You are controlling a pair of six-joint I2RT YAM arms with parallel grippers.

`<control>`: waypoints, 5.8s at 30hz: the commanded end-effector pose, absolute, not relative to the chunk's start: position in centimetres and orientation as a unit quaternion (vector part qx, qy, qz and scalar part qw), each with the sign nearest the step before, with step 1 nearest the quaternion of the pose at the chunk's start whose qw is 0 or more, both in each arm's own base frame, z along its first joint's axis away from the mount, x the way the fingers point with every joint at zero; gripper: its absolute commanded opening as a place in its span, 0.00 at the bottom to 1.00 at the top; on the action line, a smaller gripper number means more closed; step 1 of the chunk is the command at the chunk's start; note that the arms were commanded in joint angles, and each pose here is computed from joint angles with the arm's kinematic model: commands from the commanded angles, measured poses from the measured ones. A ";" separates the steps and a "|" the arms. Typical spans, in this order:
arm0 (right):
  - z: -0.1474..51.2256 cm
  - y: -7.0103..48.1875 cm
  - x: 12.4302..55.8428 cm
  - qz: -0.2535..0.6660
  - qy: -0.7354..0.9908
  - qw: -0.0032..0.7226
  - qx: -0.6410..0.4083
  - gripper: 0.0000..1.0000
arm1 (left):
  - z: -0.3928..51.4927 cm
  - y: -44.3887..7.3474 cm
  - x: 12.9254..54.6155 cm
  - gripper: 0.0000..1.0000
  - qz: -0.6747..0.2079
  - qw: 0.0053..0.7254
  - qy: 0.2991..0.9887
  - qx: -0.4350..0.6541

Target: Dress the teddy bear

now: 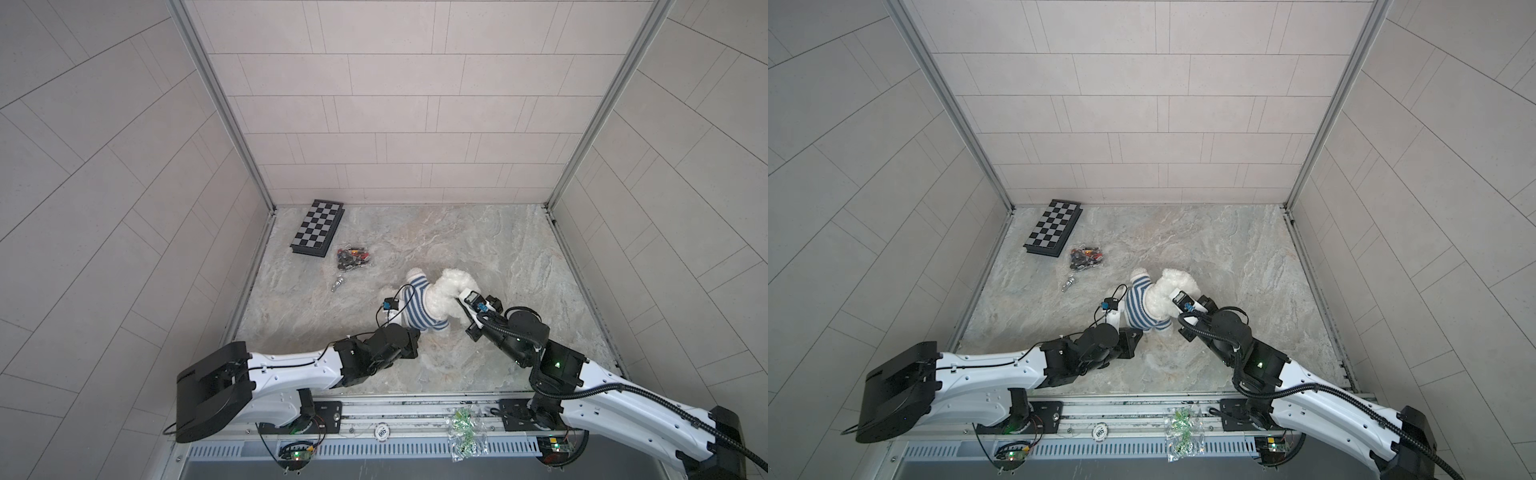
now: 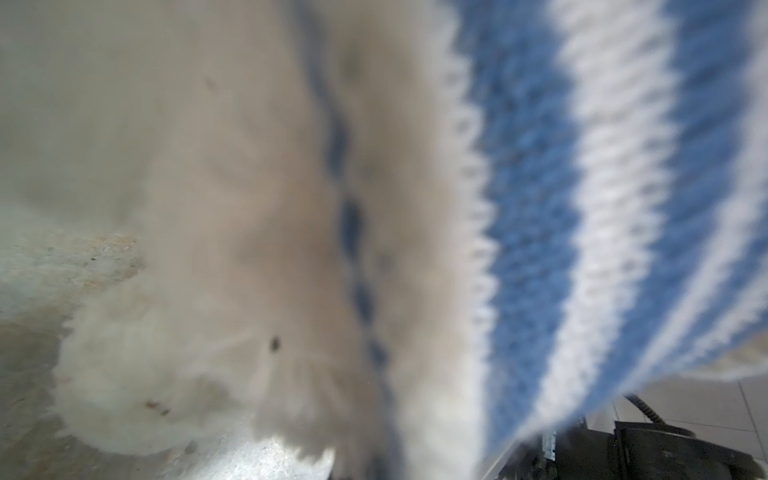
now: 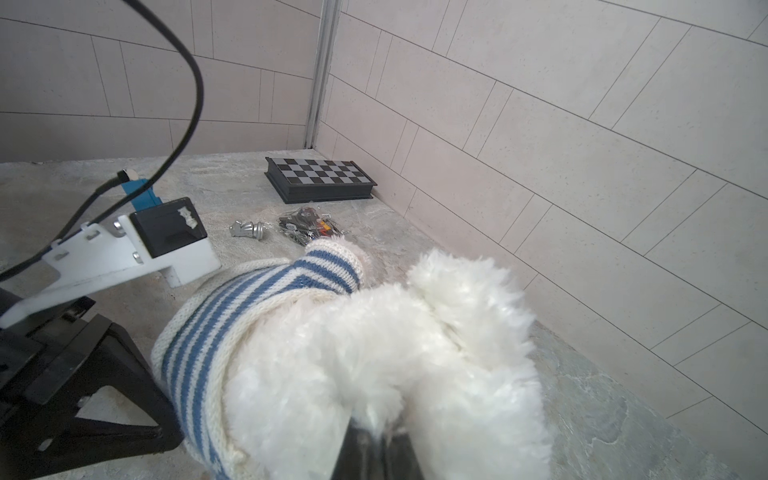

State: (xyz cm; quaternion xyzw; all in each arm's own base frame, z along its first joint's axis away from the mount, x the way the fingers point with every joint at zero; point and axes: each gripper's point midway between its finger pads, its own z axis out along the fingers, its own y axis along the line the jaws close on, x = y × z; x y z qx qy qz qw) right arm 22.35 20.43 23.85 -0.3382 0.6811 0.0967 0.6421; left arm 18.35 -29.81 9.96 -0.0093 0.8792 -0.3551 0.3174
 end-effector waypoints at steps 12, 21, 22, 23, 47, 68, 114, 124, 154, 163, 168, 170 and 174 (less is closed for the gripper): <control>26.7 20.5 21.8 0.116 0.654 0.670 -0.330 0.00 | 10.4 -27.9 18.4 0.07 -0.338 0.325 0.883 -0.001; 26.5 20.6 21.3 0.108 0.644 0.669 -0.354 0.00 | 15.0 -28.1 16.4 0.46 -0.408 0.322 0.852 0.071; 26.5 20.7 21.2 0.111 0.641 0.669 -0.360 0.00 | 15.4 -27.7 16.4 0.47 -0.413 0.323 0.849 0.068; 26.6 20.9 21.0 0.115 0.635 0.671 -0.365 0.00 | 15.9 -27.2 16.6 0.48 -0.417 0.326 0.846 0.062; 27.1 23.0 19.3 0.150 0.590 0.669 -0.427 0.00 | 19.1 -22.6 21.9 0.31 -0.358 0.365 0.859 0.020; 27.3 22.1 19.0 0.144 0.586 0.680 -0.417 0.00 | 16.3 -20.4 23.0 0.00 -0.306 0.363 0.880 -0.016; 28.0 23.7 16.7 0.193 0.536 0.682 -0.458 0.00 | 22.6 -22.1 22.7 0.45 -0.472 0.350 0.809 0.028; 28.1 23.7 16.7 0.192 0.536 0.683 -0.457 0.00 | 21.5 -22.9 22.6 0.50 -0.492 0.330 0.806 0.026; 25.5 21.4 20.5 0.125 0.625 0.672 -0.377 0.44 | 26.6 -22.7 22.8 0.00 -0.514 0.407 0.755 0.028; 25.7 24.1 20.1 0.206 0.634 0.647 -0.370 0.45 | 25.0 -24.3 23.0 0.00 -0.487 0.399 0.776 0.038; 24.5 26.6 19.5 0.266 0.628 0.623 -0.384 0.43 | 24.6 -25.3 23.0 0.00 -0.482 0.393 0.782 0.047; 24.0 27.3 19.2 0.279 0.625 0.613 -0.394 0.42 | 24.7 -25.6 23.0 0.00 -0.483 0.392 0.781 0.052; 22.7 27.7 19.2 0.278 0.634 0.598 -0.404 0.39 | 24.6 -26.4 22.8 0.00 -0.484 0.387 0.782 0.060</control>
